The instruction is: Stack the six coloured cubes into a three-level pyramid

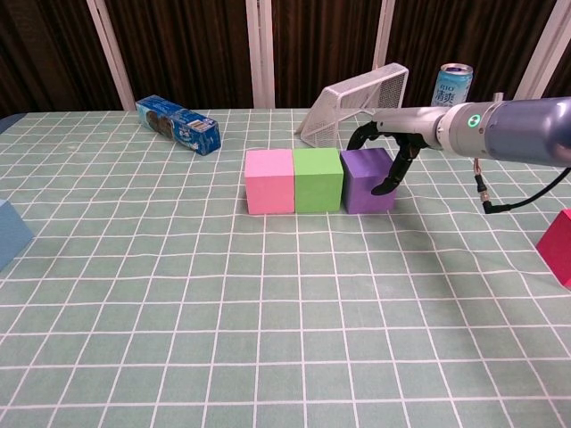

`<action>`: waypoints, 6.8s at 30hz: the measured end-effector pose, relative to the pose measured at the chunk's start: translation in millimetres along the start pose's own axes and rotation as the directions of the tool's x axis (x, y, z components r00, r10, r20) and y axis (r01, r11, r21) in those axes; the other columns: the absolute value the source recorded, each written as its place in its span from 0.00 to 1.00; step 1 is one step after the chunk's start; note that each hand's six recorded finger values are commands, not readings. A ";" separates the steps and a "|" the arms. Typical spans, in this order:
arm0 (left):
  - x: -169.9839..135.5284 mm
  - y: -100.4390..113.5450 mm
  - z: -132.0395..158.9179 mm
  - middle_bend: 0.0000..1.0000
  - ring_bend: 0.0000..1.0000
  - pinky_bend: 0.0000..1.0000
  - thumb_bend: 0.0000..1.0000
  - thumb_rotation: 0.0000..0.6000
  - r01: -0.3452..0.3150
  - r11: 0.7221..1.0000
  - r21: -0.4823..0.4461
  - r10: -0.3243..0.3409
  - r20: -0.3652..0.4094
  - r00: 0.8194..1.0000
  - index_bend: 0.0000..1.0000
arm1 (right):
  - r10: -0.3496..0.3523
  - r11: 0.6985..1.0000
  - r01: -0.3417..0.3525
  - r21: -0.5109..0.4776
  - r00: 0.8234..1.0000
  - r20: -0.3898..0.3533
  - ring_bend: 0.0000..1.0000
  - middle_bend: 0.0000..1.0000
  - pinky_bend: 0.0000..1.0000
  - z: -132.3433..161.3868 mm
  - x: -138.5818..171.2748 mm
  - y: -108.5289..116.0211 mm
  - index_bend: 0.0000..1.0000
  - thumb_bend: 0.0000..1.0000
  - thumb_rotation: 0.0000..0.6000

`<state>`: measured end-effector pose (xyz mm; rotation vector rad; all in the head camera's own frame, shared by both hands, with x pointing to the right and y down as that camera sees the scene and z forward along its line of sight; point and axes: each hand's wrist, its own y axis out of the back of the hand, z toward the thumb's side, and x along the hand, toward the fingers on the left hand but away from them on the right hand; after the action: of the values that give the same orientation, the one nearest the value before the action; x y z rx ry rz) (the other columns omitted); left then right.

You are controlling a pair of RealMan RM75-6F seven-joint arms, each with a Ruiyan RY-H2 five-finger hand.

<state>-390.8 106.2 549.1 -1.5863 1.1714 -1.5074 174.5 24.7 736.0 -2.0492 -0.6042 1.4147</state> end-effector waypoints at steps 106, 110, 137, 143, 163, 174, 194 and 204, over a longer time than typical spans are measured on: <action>0.0 10.1 -7.2 0.03 0.00 0.05 0.08 1.00 -0.011 0.999 -0.040 0.011 -0.004 1.000 0.00 | -0.080 0.994 0.084 -0.065 0.995 0.055 0.04 0.11 0.00 20.5 -4.0 -5.0 0.00 0.30 1.00; -0.1 10.2 -7.3 0.03 0.00 0.05 0.08 1.00 -0.011 0.999 -0.039 0.011 -0.005 1.000 0.00 | -0.077 0.994 0.080 -0.068 0.995 0.056 0.04 0.11 0.00 20.4 -4.5 -6.9 0.00 0.30 1.00; -5.7 12.4 -2.8 0.03 0.00 0.05 0.08 1.00 -0.003 0.998 -0.063 0.004 0.014 1.000 0.00 | -0.115 0.989 0.123 -0.079 0.989 0.096 0.01 0.07 0.00 2.8 37.1 8.4 0.00 0.30 1.00; -7.9 11.8 -1.5 0.03 0.00 0.05 0.08 1.00 0.006 0.998 -0.070 -0.004 0.022 1.000 0.00 | -0.102 0.990 0.115 -0.079 0.983 0.153 0.00 0.05 0.00 -15.3 66.5 7.9 0.00 0.30 1.00; -13.7 13.1 2.8 0.03 0.00 0.05 0.08 1.00 0.024 0.995 -0.097 -0.019 0.048 0.999 0.00 | 0.016 0.999 -0.009 -0.034 0.978 0.209 0.00 0.05 0.00 -27.9 96.4 -27.2 0.00 0.30 1.00; -12.9 10.4 -0.3 0.03 0.00 0.05 0.08 1.00 0.034 0.995 -0.093 -0.030 0.042 0.999 0.00 | 0.037 0.999 -0.033 -0.023 0.976 0.216 0.00 0.05 0.00 -24.0 86.9 -35.5 0.00 0.30 1.00; -14.2 12.8 -0.3 0.03 0.00 0.05 0.08 1.00 0.028 0.995 -0.097 -0.024 0.045 0.999 0.00 | 0.055 0.998 -0.049 -0.038 0.979 0.194 0.00 0.05 0.00 -9.0 75.3 -43.9 0.00 0.30 1.00; -14.0 12.5 -2.0 0.03 0.00 0.05 0.08 1.00 0.031 0.995 -0.096 -0.027 0.042 0.999 0.00 | 0.061 0.998 -0.054 -0.045 0.981 0.184 0.00 0.05 0.00 -4.7 74.0 -47.8 0.00 0.30 1.00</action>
<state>-394.0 114.3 532.3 -1.6969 1.2201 -1.4490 201.9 106.9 719.2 -1.9938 -0.6586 1.6527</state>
